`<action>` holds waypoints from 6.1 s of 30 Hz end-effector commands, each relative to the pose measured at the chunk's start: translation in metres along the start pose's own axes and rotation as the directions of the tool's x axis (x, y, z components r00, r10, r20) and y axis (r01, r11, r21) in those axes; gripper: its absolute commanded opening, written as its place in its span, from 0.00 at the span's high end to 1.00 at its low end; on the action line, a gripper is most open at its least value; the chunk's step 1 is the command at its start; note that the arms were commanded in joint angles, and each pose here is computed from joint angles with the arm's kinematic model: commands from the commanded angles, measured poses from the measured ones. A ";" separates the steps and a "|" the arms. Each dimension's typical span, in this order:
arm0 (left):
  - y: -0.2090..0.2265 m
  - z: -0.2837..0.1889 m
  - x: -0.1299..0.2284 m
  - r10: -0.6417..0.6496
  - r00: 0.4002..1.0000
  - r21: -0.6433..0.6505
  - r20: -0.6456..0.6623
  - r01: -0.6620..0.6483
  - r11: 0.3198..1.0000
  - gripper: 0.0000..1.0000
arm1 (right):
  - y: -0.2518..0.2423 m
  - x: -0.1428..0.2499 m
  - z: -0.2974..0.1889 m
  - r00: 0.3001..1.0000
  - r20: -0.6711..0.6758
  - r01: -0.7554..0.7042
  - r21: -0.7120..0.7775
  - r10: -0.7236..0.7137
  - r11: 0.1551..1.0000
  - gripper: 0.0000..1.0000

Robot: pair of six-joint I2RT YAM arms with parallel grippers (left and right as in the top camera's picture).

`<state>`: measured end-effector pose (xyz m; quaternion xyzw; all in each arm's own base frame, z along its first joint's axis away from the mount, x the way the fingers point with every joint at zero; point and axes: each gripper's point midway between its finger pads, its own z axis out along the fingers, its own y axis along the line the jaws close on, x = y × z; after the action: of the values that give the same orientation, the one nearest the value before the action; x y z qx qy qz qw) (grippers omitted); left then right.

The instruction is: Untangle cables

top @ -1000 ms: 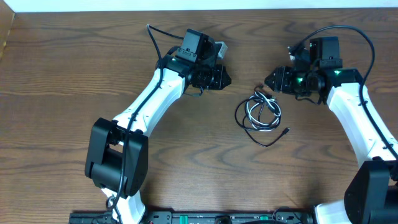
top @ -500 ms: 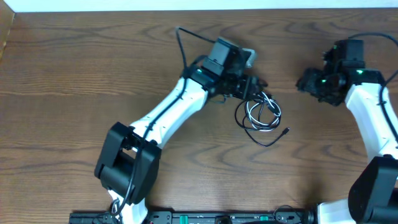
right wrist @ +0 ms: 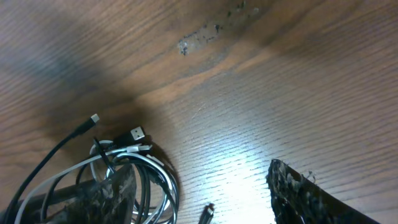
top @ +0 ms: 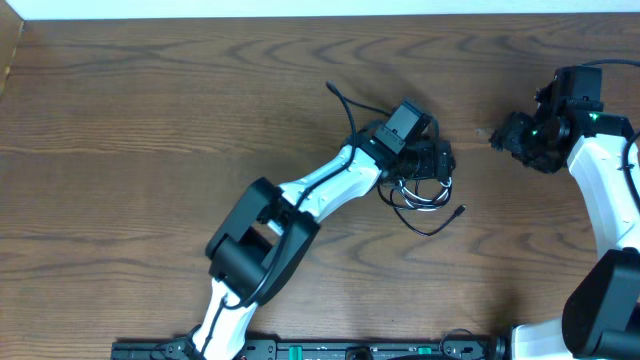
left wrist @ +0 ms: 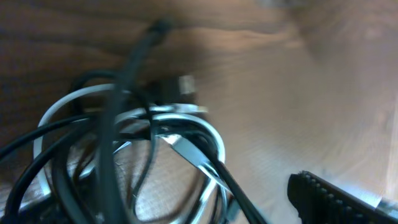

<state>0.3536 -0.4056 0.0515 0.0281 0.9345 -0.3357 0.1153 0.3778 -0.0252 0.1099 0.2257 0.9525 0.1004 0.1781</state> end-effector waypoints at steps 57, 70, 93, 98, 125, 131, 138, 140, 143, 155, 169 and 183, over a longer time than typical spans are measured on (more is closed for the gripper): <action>-0.047 -0.267 -0.113 0.154 0.967 0.635 0.205 -0.251 0.731 0.93 | 0.147 0.087 0.125 0.958 -0.285 -0.074 -0.285 -0.011 0.956 0.43; -0.014 -0.306 -0.123 0.081 0.968 0.593 0.239 -0.212 0.777 0.93 | 0.173 0.089 0.099 0.926 -0.217 0.141 -0.559 -0.309 0.817 0.31; 0.002 -0.304 -0.141 0.026 0.953 0.521 0.301 -0.188 0.832 0.93 | 0.277 0.119 0.093 0.923 0.015 0.312 -0.613 -0.384 0.726 0.66; 0.005 -0.306 -0.142 0.021 0.952 0.519 0.306 -0.185 0.835 0.93 | 0.263 0.110 0.113 0.938 0.040 0.316 -0.503 -0.343 0.804 0.94; 0.118 -0.334 -0.130 -0.075 0.954 0.375 0.292 -0.042 0.926 0.91 | 0.160 0.092 0.087 0.871 -0.147 0.288 -0.618 -0.468 0.731 0.99; 0.096 -0.305 -0.094 0.053 0.982 0.369 0.183 -0.119 0.922 0.77 | 0.170 0.080 0.069 0.877 -0.089 0.318 -0.630 -0.473 0.709 0.99; 0.082 -0.288 -0.086 0.151 0.973 0.313 0.175 -0.200 0.928 0.30 | 0.183 0.058 0.050 0.890 -0.022 0.344 -0.623 -0.456 0.702 0.99; 0.089 -0.289 -0.089 0.158 0.969 0.252 0.190 -0.203 0.946 0.27 | 0.186 0.047 0.042 0.899 0.002 0.351 -0.601 -0.438 0.718 0.99; 0.108 -0.298 -0.095 0.175 0.957 0.074 0.232 -0.197 0.978 0.14 | 0.173 0.030 0.033 0.911 0.021 0.375 -0.465 -0.413 0.802 0.99; 0.139 -0.324 -0.089 0.158 0.952 -0.194 0.260 -0.109 0.975 0.01 | 0.144 0.043 0.000 0.866 -0.008 0.500 -0.030 -0.500 0.866 0.99; 0.120 -0.310 -0.082 0.196 0.954 -0.175 0.226 -0.159 0.972 0.00 | 0.197 0.115 0.041 0.758 -0.105 0.632 -0.129 -0.644 0.764 0.41; 0.056 -0.231 -0.047 0.038 0.990 -0.178 0.139 -0.013 0.984 0.10 | 0.109 -0.035 0.003 0.990 0.002 0.138 -0.236 -0.141 0.962 0.40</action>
<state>0.3571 -0.2037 0.2230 0.0958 0.9294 -0.2832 0.2164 0.4419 0.0859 0.1258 0.0793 0.9628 0.1872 0.1782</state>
